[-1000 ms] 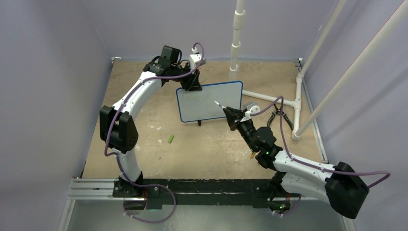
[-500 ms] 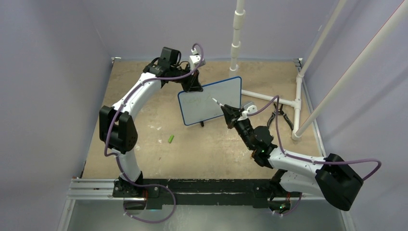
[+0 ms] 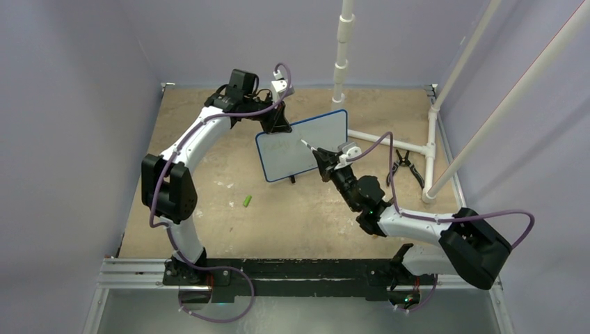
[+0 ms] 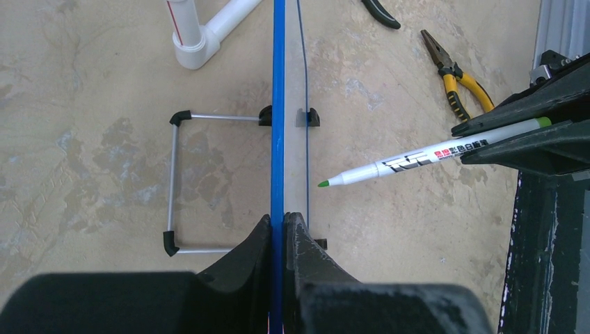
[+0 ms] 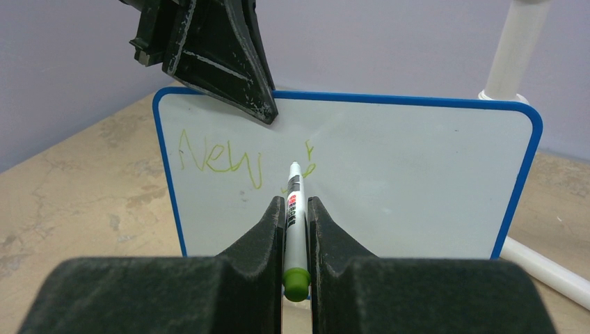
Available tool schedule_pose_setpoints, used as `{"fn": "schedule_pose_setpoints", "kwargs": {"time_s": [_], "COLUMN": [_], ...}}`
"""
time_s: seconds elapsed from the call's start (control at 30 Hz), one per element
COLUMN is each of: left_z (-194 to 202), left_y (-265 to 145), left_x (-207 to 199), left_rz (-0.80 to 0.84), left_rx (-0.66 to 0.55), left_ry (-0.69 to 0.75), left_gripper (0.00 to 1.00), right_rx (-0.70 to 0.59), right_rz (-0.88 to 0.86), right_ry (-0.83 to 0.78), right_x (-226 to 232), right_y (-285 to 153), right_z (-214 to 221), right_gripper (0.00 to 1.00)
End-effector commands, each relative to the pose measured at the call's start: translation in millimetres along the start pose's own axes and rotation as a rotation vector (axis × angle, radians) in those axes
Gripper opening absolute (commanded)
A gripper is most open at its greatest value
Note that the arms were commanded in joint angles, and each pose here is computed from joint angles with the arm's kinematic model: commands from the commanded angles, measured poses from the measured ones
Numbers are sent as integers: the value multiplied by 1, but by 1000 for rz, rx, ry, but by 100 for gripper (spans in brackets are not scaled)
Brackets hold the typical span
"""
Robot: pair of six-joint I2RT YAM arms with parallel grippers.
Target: Write a sentence on the whiteboard
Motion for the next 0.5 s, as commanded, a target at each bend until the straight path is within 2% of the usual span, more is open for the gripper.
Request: {"fn": "schedule_pose_setpoints", "kwargs": {"time_s": [0.0,0.47], "left_z": [12,13], "left_y": [-10,-12], "left_x": [3,5], "left_rz": [-26,-19], "left_rx": [32,17], "left_ry": [0,-7], "left_gripper": [0,0], "right_rx": [-75,-29], "right_rz": [0,13], "right_ry": [4,-9], "right_x": [2,3], "right_y": [13,21], "right_z": [-20,-5], "right_gripper": [0,0]}}
Point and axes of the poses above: each gripper's point midway between its finger pads, its own y axis out along the fingers, its own x axis along the line the jaws close on, z = x × y, the point moved 6 cm from there along -y, back along the fingers, and after that the axes turned 2 degrees about -y, right-handed, at the moved point
